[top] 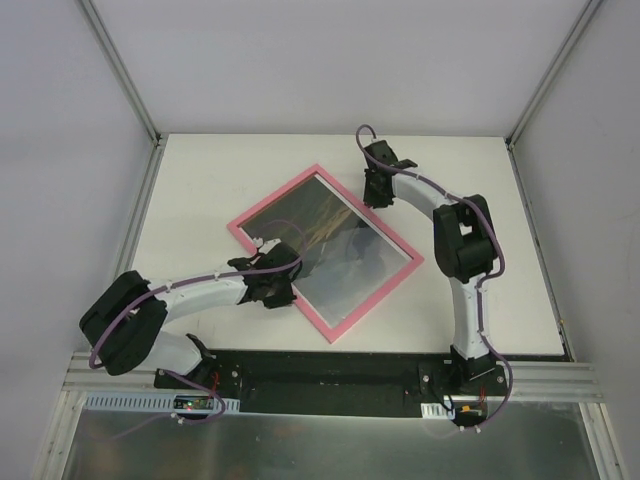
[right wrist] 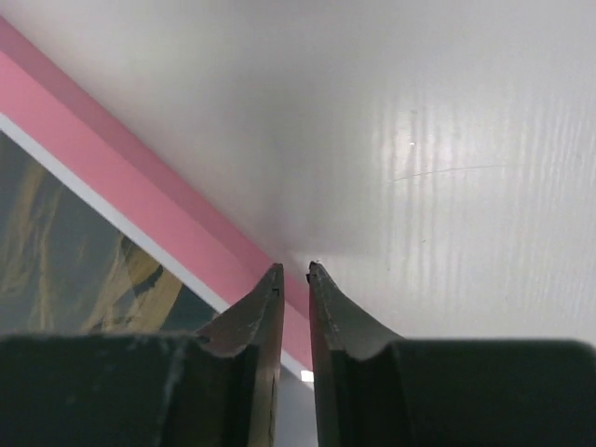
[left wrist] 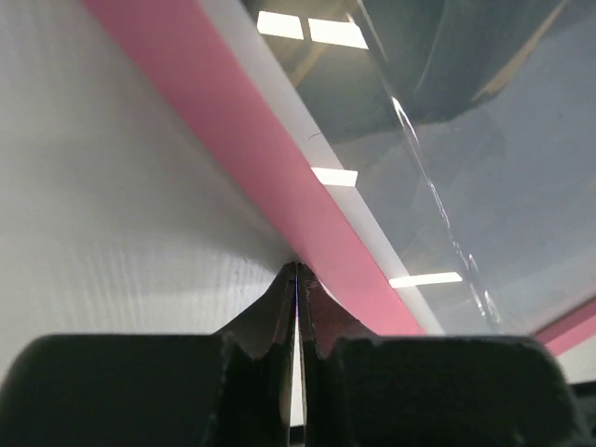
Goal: Put the photo into the frame
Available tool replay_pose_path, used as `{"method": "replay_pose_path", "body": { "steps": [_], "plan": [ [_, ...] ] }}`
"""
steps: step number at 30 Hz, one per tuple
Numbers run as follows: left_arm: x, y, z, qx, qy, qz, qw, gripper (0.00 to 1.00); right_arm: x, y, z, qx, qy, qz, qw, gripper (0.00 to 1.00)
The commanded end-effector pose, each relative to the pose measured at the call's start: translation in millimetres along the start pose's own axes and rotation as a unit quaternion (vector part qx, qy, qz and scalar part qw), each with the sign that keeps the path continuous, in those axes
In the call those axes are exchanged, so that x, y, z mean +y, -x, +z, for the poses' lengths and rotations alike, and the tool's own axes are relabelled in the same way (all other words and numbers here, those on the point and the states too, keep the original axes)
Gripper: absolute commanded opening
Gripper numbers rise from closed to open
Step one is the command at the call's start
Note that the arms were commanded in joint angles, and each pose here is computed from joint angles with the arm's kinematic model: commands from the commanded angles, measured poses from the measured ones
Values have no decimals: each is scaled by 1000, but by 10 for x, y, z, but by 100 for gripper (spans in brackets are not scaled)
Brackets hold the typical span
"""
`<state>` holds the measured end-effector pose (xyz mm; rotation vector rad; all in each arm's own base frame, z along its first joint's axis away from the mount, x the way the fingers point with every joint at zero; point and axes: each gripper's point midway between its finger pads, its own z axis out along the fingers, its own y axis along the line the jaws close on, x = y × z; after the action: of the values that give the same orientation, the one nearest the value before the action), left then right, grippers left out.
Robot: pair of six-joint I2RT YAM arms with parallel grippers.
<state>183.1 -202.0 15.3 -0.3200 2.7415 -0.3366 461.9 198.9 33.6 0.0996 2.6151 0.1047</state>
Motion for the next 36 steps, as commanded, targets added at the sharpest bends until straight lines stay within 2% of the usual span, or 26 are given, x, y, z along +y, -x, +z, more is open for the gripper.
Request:
{"method": "replay_pose_path", "body": {
  "steps": [1,4,6,9,14,20,26,36],
  "plan": [
    [-346,135,-215,-20,-66,-11,998,6,278,-105,-446,30,20,-66,997,24],
    [-401,381,-514,-56,-92,-3,994,18,55,203,-764,-13,-1,-49,999,35],
    [-390,596,-679,-85,-97,0,992,24,-92,293,-994,-29,-14,-33,999,35],
    [-261,1067,-859,-129,-93,-18,987,25,-288,231,-1330,-53,-34,-6,998,31],
    [75,1954,-843,-156,-63,-60,984,25,-599,-400,-1535,-53,-29,44,997,11],
    [332,2765,-478,-147,-36,-69,986,19,-900,-1367,-1593,-34,4,105,994,2],
    [522,3056,-38,-118,-35,-92,988,18,-998,-1900,-1451,-6,12,140,990,1],
    [622,3052,467,-71,-51,-96,992,21,-908,-2040,-1076,32,8,153,988,1]
  ]
}}
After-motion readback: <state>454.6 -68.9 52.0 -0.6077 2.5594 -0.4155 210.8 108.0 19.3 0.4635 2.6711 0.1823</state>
